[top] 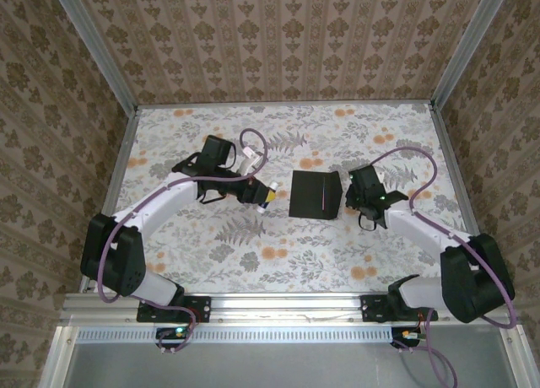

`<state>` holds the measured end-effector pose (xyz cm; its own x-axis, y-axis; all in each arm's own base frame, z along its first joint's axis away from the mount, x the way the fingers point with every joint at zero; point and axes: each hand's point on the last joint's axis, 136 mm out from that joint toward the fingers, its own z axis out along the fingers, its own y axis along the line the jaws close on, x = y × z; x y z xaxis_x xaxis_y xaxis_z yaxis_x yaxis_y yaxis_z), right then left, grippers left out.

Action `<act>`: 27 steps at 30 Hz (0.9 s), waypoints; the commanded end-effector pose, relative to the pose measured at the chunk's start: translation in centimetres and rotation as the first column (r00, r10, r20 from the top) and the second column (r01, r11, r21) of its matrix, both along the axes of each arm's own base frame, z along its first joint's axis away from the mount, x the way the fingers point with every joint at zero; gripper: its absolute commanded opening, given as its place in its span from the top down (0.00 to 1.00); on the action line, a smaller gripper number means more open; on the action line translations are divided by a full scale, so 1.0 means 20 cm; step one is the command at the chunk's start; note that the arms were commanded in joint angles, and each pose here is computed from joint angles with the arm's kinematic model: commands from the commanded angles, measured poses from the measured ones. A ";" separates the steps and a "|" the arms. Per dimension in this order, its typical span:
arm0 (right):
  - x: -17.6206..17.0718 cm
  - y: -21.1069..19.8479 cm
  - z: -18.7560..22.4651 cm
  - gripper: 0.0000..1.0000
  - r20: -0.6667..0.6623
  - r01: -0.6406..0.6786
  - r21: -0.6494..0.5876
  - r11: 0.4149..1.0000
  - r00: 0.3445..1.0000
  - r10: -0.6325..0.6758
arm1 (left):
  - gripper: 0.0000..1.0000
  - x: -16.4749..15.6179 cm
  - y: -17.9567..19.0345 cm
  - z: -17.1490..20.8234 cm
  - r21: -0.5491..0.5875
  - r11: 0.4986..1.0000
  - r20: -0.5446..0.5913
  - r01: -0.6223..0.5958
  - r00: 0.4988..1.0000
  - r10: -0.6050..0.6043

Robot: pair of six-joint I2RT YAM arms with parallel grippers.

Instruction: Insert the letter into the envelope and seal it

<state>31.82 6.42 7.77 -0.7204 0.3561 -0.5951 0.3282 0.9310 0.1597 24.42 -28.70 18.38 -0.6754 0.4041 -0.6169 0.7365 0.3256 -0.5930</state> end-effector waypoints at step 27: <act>-0.03 -0.01 -0.22 0.64 0.005 0.050 -0.169 0.984 0.999 -0.049 | 1.00 -0.04 0.06 0.02 -0.035 0.999 0.006 0.007 1.000 -0.007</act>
